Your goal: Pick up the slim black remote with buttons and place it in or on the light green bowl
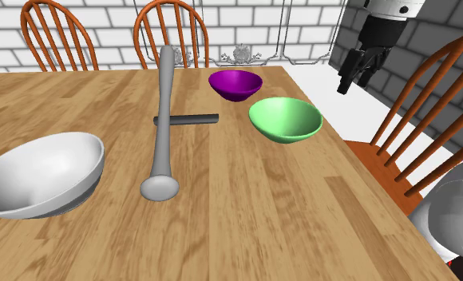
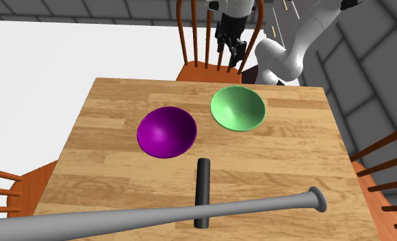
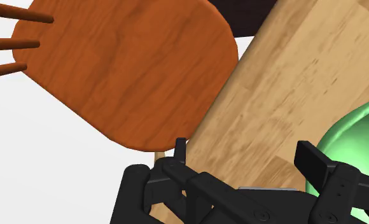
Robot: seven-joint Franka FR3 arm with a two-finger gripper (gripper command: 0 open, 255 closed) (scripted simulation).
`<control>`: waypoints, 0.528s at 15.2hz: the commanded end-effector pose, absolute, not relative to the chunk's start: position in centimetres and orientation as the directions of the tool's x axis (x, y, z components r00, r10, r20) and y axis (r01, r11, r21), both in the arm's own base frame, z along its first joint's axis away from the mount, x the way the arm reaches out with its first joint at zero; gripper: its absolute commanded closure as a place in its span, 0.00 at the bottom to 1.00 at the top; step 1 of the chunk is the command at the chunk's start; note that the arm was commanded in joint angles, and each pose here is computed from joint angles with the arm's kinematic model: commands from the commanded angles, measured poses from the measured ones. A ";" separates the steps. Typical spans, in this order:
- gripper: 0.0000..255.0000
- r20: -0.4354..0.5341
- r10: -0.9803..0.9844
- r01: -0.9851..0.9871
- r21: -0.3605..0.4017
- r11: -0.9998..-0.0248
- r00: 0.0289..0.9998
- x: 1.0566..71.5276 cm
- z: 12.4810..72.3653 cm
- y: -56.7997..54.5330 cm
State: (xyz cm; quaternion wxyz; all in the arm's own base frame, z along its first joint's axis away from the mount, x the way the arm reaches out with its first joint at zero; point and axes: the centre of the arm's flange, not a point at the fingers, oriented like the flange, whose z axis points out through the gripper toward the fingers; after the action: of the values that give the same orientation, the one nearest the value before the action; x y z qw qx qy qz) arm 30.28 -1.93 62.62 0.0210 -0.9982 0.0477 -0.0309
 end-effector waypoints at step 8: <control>0.00 0.096 0.107 0.112 -0.045 -0.993 0.990 38.1 60.7 1.5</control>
State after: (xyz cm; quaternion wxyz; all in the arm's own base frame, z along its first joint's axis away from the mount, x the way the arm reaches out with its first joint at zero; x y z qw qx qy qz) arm 36.97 0.66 60.98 0.0244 -0.9980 -0.0394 -0.0440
